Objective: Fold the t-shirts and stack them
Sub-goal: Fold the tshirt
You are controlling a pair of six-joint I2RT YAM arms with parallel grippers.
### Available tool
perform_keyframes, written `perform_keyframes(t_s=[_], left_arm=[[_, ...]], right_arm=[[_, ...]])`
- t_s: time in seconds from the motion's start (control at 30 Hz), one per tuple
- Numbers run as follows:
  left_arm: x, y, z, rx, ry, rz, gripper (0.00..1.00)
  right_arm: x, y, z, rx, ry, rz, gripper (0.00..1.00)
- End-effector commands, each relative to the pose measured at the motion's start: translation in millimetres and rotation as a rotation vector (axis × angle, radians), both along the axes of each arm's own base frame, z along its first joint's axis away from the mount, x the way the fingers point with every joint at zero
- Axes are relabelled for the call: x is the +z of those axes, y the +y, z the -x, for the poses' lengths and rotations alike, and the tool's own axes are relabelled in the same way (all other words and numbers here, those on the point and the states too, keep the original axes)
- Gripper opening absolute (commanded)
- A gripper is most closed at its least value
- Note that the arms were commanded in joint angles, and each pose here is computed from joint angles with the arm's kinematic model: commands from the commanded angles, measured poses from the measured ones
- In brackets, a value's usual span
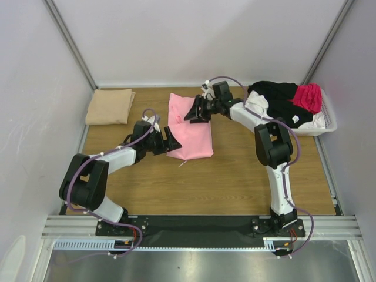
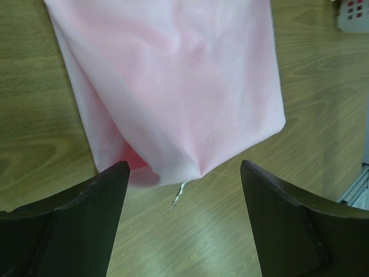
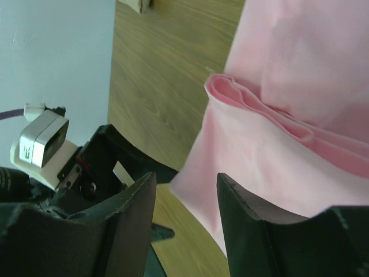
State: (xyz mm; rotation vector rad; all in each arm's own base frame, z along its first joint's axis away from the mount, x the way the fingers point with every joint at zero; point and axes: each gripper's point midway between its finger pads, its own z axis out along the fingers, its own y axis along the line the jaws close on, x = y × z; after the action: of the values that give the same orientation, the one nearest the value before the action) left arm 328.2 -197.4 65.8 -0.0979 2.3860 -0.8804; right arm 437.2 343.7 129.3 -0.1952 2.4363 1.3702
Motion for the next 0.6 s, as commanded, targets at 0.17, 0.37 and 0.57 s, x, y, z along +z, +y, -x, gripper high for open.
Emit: perform_keyframes(t_s=[0.17,0.37,0.57], left_arm=[[20.0,-14.3,-20.8,-0.013,-0.154,0.097,0.85],[6.7,-17.3,-16.8,-0.025,-0.137,0.119,0.85],[-0.7,-16.5,-1.7,-0.026,-0.103,0.138,0.83]], right_arm=[[-15.8,58.9,-4.9,-0.003,-0.004,-0.089,0.53],[-39.2,76.5,-8.5,-0.032,0.025,-0.104,0.53],[-62.5,79.3,-13.3,-0.066,0.051,-0.082,0.53]])
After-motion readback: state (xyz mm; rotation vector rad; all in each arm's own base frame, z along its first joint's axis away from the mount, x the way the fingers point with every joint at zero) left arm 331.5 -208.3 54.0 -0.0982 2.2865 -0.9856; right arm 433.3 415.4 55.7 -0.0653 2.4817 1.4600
